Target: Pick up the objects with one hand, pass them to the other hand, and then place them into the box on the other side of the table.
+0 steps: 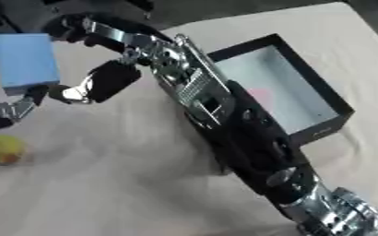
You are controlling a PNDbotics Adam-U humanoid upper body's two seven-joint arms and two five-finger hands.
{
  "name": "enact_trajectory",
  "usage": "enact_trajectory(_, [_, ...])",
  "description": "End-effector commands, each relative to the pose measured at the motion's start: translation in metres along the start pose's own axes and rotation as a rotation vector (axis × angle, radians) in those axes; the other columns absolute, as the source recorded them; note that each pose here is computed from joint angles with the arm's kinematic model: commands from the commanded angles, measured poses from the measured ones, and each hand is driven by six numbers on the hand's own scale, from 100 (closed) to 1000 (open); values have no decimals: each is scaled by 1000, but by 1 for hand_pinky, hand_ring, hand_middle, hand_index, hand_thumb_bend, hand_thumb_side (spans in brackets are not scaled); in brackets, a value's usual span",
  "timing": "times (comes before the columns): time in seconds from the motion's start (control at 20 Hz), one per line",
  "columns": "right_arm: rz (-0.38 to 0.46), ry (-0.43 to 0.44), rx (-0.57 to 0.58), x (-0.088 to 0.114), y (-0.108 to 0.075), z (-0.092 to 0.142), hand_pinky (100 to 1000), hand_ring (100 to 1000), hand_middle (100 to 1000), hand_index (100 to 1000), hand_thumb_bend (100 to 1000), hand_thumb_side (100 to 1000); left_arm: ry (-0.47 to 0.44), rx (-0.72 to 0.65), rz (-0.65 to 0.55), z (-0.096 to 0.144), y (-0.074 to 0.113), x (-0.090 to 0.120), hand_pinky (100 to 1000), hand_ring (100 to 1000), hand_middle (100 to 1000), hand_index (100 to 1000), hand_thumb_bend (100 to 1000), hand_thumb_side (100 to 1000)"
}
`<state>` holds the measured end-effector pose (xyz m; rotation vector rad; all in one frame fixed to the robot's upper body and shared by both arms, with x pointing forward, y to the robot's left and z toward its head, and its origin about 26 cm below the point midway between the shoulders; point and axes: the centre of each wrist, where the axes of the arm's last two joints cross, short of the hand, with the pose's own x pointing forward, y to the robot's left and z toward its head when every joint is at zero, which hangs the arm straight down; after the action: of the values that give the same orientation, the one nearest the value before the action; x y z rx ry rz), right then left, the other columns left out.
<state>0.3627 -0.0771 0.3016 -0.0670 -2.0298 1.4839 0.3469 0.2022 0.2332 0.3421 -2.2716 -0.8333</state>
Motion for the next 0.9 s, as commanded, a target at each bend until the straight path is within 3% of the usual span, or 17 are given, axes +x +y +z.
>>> enact_trajectory(0.05, [15, -39, -15, 12, -6, -3, 915, 917, 893, 913, 390, 253, -40, 8, -4, -4, 6, 8, 831, 671, 618, 556, 100, 123])
enact_trajectory(0.9, [-9, -37, -29, 13, -11, 3, 913, 914, 879, 902, 367, 188, -63, -29, 42, -5, 3, 10, 834, 674, 618, 556, 100, 136])
